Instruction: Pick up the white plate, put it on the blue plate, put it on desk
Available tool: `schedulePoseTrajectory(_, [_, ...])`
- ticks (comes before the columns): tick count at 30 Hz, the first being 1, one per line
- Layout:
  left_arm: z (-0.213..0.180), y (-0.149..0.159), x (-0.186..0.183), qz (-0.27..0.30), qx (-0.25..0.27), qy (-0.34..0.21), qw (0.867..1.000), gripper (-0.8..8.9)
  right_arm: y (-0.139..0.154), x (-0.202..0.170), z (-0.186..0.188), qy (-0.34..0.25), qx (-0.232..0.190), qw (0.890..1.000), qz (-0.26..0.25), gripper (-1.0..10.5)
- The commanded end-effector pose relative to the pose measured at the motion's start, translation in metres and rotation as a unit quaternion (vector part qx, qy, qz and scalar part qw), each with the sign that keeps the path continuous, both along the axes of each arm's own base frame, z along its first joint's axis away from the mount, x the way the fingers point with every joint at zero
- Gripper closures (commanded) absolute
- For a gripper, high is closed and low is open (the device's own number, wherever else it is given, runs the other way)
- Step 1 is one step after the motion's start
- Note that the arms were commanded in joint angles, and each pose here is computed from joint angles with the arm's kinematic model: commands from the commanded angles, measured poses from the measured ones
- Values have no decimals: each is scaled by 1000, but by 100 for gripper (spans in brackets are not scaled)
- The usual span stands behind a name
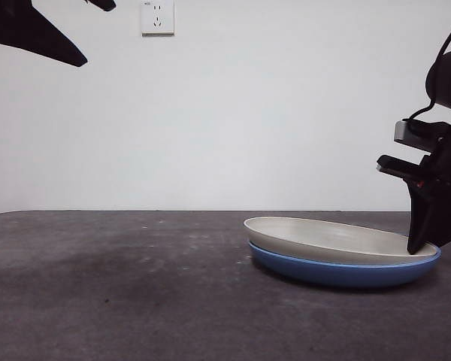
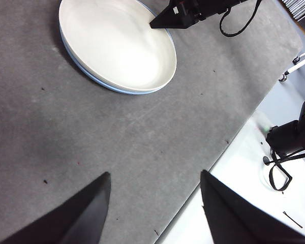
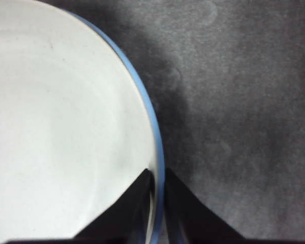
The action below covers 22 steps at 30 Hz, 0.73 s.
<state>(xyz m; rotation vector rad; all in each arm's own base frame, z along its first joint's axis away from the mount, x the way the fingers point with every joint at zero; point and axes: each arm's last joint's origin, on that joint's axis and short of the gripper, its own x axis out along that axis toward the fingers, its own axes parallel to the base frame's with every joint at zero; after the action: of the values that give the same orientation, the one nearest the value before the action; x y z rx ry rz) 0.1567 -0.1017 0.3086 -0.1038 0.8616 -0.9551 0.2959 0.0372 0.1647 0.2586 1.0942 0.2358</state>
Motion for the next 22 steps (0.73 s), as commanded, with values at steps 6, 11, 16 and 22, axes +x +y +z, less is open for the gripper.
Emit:
schedulePoseTrajectory(6, [3,-2,1,-6,-4,-6,1000,533,1,-2,23,-40,19,999,-5,938])
schedulePoseTrajectory(11, [3,-2,1,-6,-4,-6,1000,533,3,-6,44,-72,62,995,-2,938])
schedulePoseTrajectory(16, [3,-2,1,-6,-4,-7,1000,534,12,-9,56,-96,83,992,9,938])
schedulePoseTrajectory(22, [3,-2,1,-6,-4,-6,1000,533,37,-11,60,-108,91,990,28,938])
